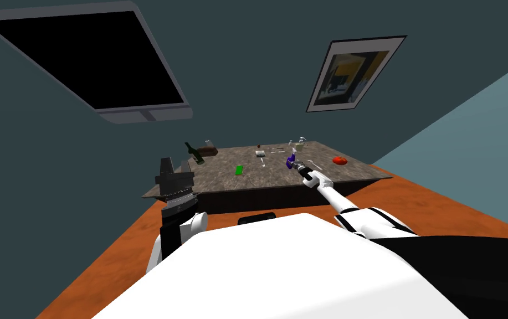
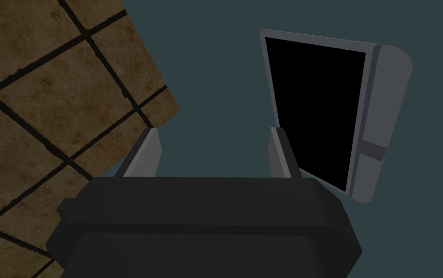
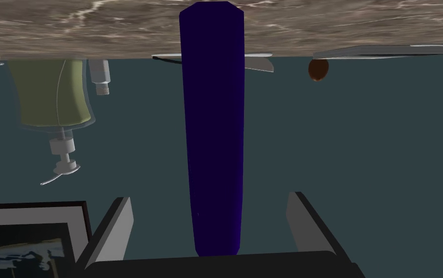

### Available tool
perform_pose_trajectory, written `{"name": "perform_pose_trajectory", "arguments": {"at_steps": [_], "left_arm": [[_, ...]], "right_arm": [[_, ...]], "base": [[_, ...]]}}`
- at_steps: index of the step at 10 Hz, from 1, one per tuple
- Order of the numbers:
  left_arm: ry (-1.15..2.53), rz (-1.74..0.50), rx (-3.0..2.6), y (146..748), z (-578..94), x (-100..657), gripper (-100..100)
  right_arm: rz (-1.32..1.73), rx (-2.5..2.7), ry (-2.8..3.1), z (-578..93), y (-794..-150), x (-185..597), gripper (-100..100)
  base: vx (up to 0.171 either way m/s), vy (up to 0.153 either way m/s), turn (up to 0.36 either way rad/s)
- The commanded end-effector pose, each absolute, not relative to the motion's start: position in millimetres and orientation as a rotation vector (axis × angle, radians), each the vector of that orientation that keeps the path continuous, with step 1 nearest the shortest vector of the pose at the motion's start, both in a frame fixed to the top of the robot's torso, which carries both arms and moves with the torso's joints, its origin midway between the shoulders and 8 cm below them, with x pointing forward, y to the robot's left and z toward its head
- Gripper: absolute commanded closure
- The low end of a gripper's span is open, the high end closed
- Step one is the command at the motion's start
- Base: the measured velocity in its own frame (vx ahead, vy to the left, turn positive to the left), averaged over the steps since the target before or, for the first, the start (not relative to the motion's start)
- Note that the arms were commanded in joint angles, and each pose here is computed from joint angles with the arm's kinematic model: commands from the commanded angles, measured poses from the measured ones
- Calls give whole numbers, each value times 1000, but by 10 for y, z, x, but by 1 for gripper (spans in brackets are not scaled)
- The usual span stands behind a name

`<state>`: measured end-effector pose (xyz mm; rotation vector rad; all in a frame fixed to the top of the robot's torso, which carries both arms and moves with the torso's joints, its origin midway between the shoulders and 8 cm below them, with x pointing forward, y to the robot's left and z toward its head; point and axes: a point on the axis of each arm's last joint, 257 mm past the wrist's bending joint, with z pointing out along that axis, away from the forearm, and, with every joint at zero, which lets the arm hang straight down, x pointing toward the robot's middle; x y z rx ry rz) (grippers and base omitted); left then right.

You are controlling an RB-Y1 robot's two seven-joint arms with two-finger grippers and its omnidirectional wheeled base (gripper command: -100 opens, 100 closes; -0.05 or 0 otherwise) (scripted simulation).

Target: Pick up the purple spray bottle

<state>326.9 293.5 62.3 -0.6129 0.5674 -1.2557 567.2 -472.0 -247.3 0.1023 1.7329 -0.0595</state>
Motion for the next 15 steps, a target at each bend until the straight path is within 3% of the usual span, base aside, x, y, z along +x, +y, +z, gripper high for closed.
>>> {"name": "perform_pose_trajectory", "arguments": {"at_steps": [1, 15], "left_arm": [[567, -1256, -613, 2935, 623, 3269, 0], [567, -1256, -613, 2934, 623, 3269, 0]], "right_arm": [[-52, 95, 1730, -2460, -4649, 5800, -100], [41, -64, 1727, -2314, -3687, 6614, -100]], "base": [[-18, -4, -95], [-12, -4, -82]]}}
